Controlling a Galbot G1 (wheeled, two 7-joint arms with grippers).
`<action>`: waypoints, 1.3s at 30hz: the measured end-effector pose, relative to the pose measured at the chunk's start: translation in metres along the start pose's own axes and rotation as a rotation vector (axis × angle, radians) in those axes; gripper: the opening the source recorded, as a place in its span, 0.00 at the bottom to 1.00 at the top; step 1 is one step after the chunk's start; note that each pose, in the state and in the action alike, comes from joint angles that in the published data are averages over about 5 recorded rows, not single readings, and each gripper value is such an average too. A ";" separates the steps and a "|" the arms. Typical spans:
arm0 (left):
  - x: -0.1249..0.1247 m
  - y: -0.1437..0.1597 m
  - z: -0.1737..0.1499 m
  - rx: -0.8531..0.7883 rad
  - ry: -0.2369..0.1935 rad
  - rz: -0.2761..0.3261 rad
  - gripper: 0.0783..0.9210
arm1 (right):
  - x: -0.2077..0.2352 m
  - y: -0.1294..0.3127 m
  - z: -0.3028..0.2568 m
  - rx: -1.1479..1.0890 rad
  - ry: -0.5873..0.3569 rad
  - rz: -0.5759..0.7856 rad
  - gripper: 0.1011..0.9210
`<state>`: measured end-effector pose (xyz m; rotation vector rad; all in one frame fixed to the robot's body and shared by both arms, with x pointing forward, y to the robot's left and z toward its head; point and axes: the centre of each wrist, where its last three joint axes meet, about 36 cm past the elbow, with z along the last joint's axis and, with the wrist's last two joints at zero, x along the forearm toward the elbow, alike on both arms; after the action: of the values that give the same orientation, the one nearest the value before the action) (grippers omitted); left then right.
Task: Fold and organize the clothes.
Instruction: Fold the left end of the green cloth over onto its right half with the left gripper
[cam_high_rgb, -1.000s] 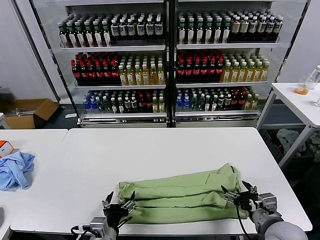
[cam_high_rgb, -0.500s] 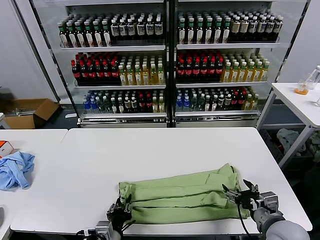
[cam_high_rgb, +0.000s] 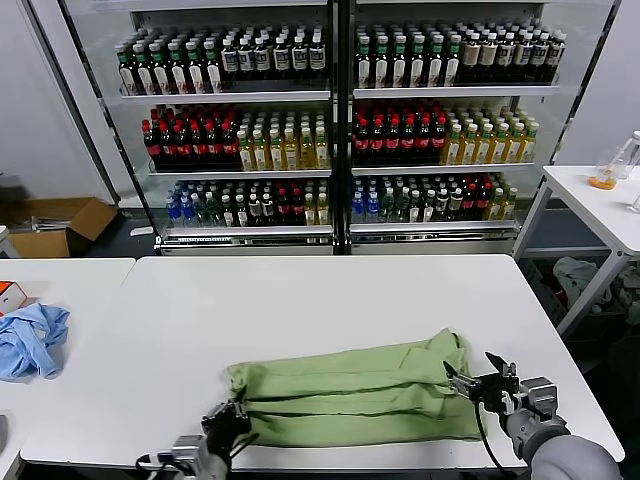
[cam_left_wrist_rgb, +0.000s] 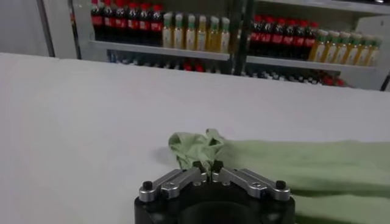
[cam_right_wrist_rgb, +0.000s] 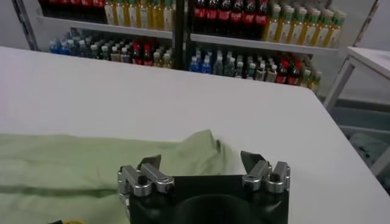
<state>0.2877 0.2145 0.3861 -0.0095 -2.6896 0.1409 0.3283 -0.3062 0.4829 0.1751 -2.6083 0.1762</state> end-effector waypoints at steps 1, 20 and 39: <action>0.000 0.007 -0.002 0.001 -0.002 -0.009 0.02 | 0.000 0.000 -0.001 0.000 -0.002 -0.001 0.88; 0.003 0.168 -0.073 0.059 -0.073 -0.212 0.02 | 0.000 0.003 -0.009 -0.001 -0.026 -0.009 0.88; 0.022 0.045 -0.089 0.356 -0.145 0.222 0.02 | -0.001 0.004 -0.005 0.006 -0.020 -0.003 0.88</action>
<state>0.3059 0.2690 0.4706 -0.1958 -2.7601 0.7115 0.3308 -0.3010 0.4865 0.1841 -2.6277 0.1823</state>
